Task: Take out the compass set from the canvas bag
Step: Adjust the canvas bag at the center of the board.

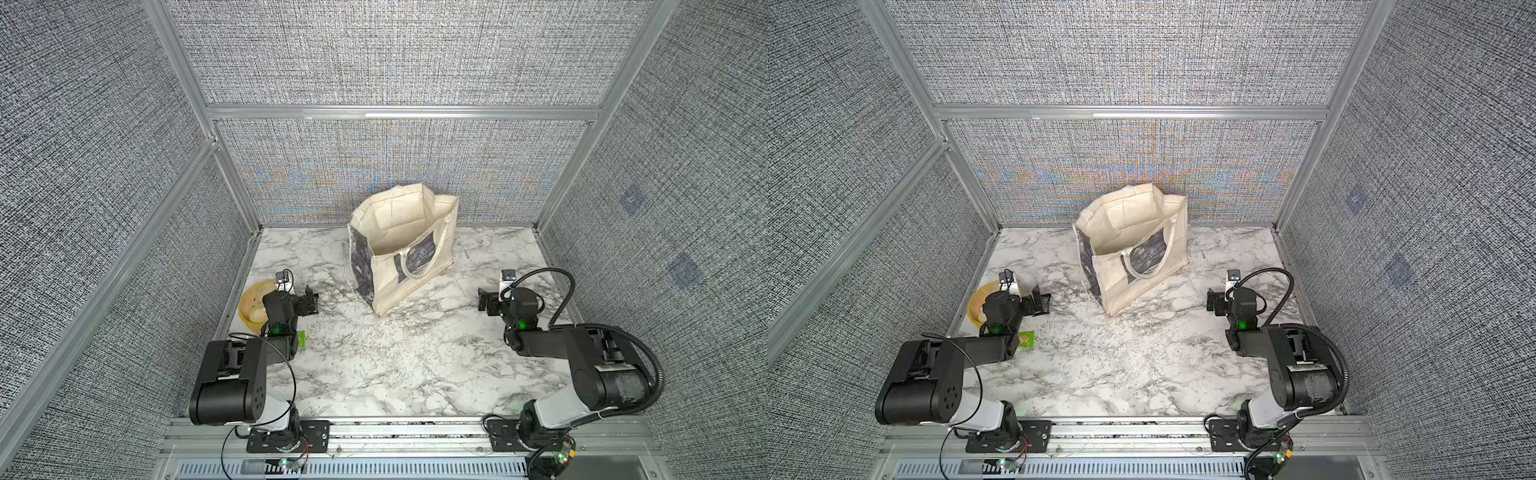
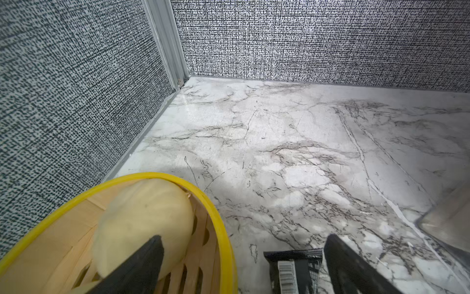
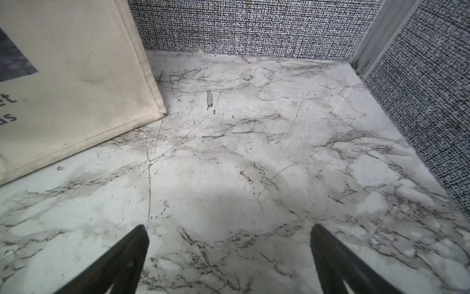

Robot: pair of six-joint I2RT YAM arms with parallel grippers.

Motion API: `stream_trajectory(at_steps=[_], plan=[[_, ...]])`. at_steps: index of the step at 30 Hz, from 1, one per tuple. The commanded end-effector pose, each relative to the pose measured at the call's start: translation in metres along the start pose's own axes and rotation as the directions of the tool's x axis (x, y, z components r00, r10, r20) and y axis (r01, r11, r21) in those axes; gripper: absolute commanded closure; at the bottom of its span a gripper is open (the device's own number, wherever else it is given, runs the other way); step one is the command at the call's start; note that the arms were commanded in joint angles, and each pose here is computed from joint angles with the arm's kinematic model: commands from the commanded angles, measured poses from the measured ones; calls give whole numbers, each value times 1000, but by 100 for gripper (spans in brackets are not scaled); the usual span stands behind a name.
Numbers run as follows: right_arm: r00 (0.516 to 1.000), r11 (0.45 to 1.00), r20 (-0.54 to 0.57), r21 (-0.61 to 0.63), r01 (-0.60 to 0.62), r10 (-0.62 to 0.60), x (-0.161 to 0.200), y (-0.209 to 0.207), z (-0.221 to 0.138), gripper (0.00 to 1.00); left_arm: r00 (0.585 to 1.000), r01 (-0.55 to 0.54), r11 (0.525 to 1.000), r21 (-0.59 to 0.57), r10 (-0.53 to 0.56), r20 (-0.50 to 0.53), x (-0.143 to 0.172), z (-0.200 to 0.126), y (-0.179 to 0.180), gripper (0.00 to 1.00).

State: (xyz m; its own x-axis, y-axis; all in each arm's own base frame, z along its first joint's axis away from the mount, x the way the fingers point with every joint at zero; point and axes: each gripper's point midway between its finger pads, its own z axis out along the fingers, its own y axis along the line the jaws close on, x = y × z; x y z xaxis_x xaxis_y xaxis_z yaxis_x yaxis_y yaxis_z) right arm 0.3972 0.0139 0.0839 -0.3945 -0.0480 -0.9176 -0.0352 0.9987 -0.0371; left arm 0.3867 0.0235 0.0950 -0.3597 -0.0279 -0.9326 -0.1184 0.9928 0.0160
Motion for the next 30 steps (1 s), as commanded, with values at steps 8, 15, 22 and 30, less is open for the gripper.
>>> stream_trajectory(at_steps=[8,15,22,30], plan=[[1000,1000,22,-1,3,-3,-4,0,-2,1,1000,-1,1000,1,1,11,-4,0,0,1],[1000,1000,19,-6,-4,4,-4,-1,-2,1,1000,-2,1000,1,2,11,-4,0,0,1],[1000,1000,15,-8,-9,10,-4,-1,-1,1,1000,-3,1000,2,3,12,-4,0,-1,1],[999,998,-14,43,-47,48,-48,-15,-18,1,1000,-5,999,-47,4,-11,-54,-20,6,1]])
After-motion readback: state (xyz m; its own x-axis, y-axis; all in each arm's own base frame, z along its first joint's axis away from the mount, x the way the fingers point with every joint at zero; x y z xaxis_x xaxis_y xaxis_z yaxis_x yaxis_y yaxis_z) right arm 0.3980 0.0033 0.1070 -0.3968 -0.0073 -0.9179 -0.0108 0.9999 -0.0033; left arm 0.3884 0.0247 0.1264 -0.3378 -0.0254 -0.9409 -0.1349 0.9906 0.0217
